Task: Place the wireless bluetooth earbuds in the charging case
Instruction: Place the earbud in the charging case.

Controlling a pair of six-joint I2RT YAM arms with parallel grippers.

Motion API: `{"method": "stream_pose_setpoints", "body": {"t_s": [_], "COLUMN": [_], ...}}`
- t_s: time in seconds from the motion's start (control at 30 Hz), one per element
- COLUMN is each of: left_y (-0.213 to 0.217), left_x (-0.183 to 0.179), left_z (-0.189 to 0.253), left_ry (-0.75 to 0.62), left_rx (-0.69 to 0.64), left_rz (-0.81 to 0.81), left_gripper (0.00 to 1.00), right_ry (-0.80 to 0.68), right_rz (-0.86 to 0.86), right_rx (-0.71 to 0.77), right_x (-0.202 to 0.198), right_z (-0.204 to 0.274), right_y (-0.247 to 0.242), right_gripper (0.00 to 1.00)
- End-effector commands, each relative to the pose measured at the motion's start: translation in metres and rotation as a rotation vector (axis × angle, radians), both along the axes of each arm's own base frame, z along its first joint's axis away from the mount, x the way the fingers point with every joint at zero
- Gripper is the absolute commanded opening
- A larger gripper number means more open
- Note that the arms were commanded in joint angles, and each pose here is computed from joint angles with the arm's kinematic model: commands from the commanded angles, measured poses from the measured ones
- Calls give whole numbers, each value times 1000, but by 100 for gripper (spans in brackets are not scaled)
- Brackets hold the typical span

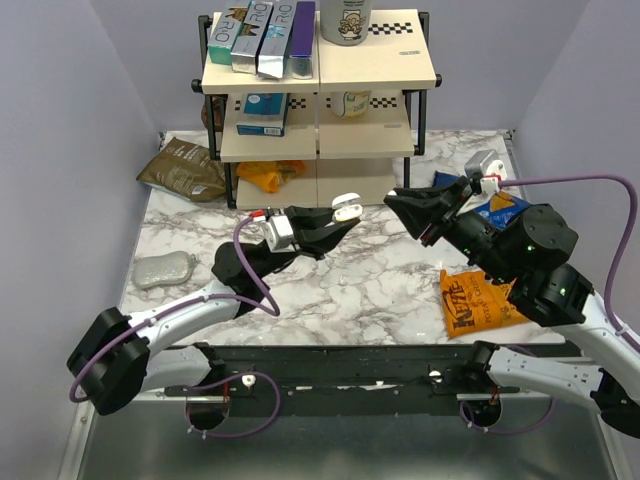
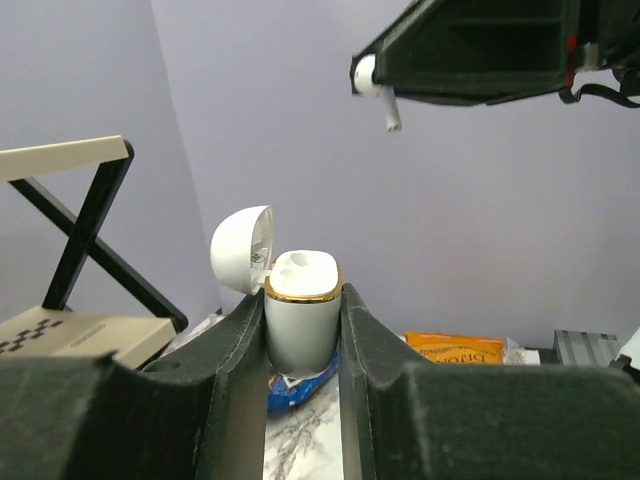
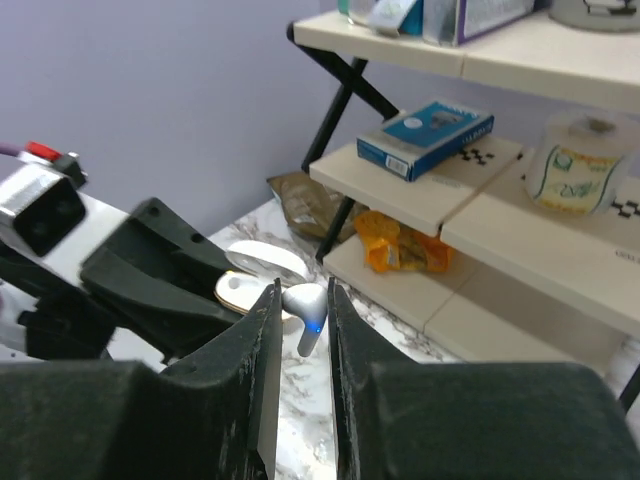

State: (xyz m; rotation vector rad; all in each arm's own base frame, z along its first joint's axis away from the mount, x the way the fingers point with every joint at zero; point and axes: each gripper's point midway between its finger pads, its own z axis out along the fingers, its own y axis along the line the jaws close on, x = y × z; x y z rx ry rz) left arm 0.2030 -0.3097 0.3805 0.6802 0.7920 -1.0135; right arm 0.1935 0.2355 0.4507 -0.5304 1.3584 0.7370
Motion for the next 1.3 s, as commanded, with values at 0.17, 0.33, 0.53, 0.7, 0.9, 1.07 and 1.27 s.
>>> {"method": "stream_pose_setpoints", "body": {"t_s": [0.17,0.33,0.53,0.7,0.9,1.07,1.27], "left_y": [-7,-6,-5,-6,-8,-9,-10], "left_x": [-18,-18,-16,-12,-7,-6,-4], "left_z": [39,30,24,21,18,18,13], "left_ry": [-114,-70,-31,23,105,144,171], "left_rx": [-113,-108,-90,-86,-101,-107,-93], "left_rz": [-146,-158,-149,-148,-163,-175,-172], "left_gripper": [0,0,0,0,0,0,0], "right_ry": [-115,-106,-124,-117,-113,-107,-100], "right_rz": [103,106,100,88,52,38,49], "right_rx": [-12,-58,-103,-109,-82,-65,-59], "right_x": [-10,-2,-1,1,5,8,8], "right_z": [40,23,8,1,-2,-3,-4], "right_y": [23,40,57,61,58,59,63], "right_gripper": [1,1,1,1,1,1,1]}}
